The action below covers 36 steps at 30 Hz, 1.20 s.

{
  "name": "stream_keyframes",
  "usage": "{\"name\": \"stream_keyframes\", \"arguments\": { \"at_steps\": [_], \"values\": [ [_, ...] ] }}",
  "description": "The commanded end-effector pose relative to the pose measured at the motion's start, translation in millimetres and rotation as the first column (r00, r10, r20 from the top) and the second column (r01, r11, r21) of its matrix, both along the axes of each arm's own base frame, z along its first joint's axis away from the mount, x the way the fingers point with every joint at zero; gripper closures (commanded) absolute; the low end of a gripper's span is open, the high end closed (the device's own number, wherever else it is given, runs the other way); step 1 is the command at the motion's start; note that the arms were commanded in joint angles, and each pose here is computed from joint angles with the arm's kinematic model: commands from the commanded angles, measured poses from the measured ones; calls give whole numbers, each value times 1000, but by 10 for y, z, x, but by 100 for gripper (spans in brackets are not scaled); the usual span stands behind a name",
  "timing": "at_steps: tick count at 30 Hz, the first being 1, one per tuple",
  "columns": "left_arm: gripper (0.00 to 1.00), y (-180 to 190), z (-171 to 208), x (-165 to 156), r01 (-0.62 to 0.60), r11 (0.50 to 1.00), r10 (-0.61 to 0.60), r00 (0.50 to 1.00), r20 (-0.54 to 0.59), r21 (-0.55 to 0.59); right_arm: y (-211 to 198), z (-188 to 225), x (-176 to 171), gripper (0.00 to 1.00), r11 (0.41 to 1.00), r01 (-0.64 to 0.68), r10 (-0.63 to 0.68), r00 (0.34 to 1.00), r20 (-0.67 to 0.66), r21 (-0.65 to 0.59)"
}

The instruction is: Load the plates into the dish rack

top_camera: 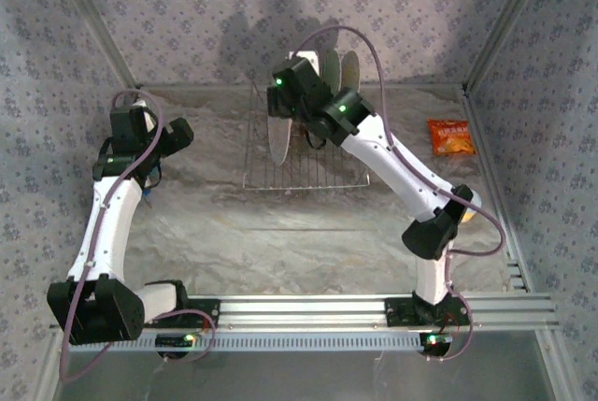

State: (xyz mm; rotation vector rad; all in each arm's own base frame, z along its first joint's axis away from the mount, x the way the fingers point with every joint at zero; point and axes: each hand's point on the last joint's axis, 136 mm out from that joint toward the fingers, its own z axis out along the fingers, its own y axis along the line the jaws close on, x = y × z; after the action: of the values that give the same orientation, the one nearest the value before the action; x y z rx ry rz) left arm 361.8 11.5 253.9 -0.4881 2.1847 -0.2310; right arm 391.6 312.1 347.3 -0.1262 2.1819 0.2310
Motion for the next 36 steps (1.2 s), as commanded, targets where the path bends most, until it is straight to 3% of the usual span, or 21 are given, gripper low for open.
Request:
{"name": "stream_keyframes", "arguments": {
  "at_steps": [1, 10, 17, 25, 30, 36],
  "values": [
    [1, 8, 130, 31, 3, 1000, -3, 999, 43, -3, 63, -506, -33, 25, 999, -41, 40, 992, -117, -1],
    [1, 8, 91, 36, 2, 1000, -2, 999, 33, -5, 204, -882, 54, 32, 998, -62, 60, 982, -177, -6],
    [1, 6, 103, 41, 3, 1000, -3, 999, 36, -4, 331, -1051, 158, 46, 996, -85, 86, 974, -209, 15],
    [1, 8, 101, 42, 2, 1000, -2, 999, 35, -4, 384, -1088, 279, 73, 997, -81, 80, 977, -200, 0],
    [1, 10, 111, 43, 2, 1000, -2, 999, 38, -2, 391, -1067, 288, 99, 997, -76, 72, 979, -191, -14],
    [1, 10, 114, 41, 2, 1000, -2, 999, 38, -2, 425, -886, 282, 100, 997, -66, 59, 988, -143, -49]
  ]
}}
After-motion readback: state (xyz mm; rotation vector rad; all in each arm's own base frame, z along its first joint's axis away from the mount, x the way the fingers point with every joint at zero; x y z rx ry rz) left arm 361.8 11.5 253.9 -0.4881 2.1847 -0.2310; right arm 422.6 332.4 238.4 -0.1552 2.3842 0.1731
